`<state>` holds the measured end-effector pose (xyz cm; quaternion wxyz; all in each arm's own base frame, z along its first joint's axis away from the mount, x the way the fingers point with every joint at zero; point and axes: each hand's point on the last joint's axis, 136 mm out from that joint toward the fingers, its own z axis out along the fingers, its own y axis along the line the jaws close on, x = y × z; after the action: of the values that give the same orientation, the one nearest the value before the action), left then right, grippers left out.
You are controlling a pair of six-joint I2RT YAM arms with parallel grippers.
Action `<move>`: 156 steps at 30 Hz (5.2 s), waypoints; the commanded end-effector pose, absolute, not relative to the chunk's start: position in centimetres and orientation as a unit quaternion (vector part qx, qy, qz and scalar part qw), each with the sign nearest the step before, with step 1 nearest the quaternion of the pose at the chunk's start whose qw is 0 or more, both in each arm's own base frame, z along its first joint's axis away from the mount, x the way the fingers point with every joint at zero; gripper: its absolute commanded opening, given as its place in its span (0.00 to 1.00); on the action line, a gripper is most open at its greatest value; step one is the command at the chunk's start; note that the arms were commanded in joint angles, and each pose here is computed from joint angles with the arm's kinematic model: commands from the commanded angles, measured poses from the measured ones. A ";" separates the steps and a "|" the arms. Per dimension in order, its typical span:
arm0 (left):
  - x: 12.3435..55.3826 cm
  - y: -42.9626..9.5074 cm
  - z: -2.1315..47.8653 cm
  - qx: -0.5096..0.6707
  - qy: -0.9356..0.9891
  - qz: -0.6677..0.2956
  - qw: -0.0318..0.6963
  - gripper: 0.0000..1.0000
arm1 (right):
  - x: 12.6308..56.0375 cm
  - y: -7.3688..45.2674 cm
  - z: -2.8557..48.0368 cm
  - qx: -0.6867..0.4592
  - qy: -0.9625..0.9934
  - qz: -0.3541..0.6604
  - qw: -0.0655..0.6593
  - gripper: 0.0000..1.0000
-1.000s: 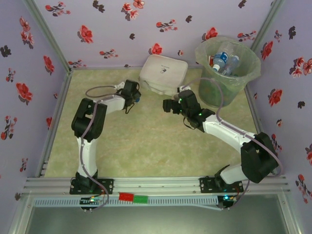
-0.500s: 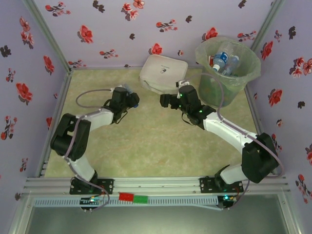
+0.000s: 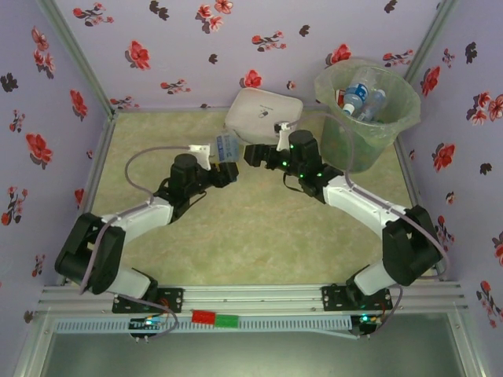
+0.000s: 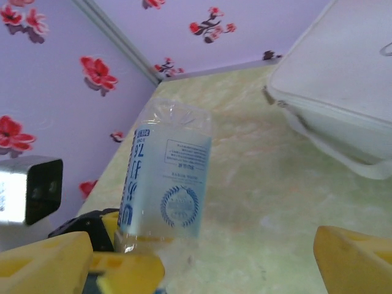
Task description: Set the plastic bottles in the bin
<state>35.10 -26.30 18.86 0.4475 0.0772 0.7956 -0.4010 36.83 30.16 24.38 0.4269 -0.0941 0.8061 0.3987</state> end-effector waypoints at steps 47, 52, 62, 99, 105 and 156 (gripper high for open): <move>30.7 -29.6 24.6 0.193 0.741 -0.377 0.520 1.00 | 37.5 33.1 25.2 -0.086 0.780 0.484 0.387 0.49; 31.4 -27.2 24.6 0.148 0.752 -0.344 0.543 1.00 | 39.1 30.1 25.7 -0.065 0.799 0.435 0.410 0.48; 35.5 -14.5 18.9 -0.107 0.827 -0.185 0.520 1.00 | 43.1 16.6 34.8 0.011 0.793 0.322 0.516 0.47; 36.1 -13.0 14.9 -0.156 0.847 -0.202 0.467 1.00 | 49.8 -9.1 37.5 0.188 0.823 -0.067 0.531 0.52; 36.4 -13.1 15.5 -0.151 0.847 -0.199 0.470 1.00 | 49.6 -9.6 39.6 0.194 0.813 -0.077 0.544 0.99; 37.5 2.6 13.5 -0.067 0.780 0.199 0.590 1.00 | 39.7 0.0 9.7 0.034 0.864 -0.133 0.483 1.00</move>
<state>36.52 2.05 11.17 0.5274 -0.0784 0.8284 0.1716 38.41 0.11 8.43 0.4359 0.0310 0.8863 -0.1535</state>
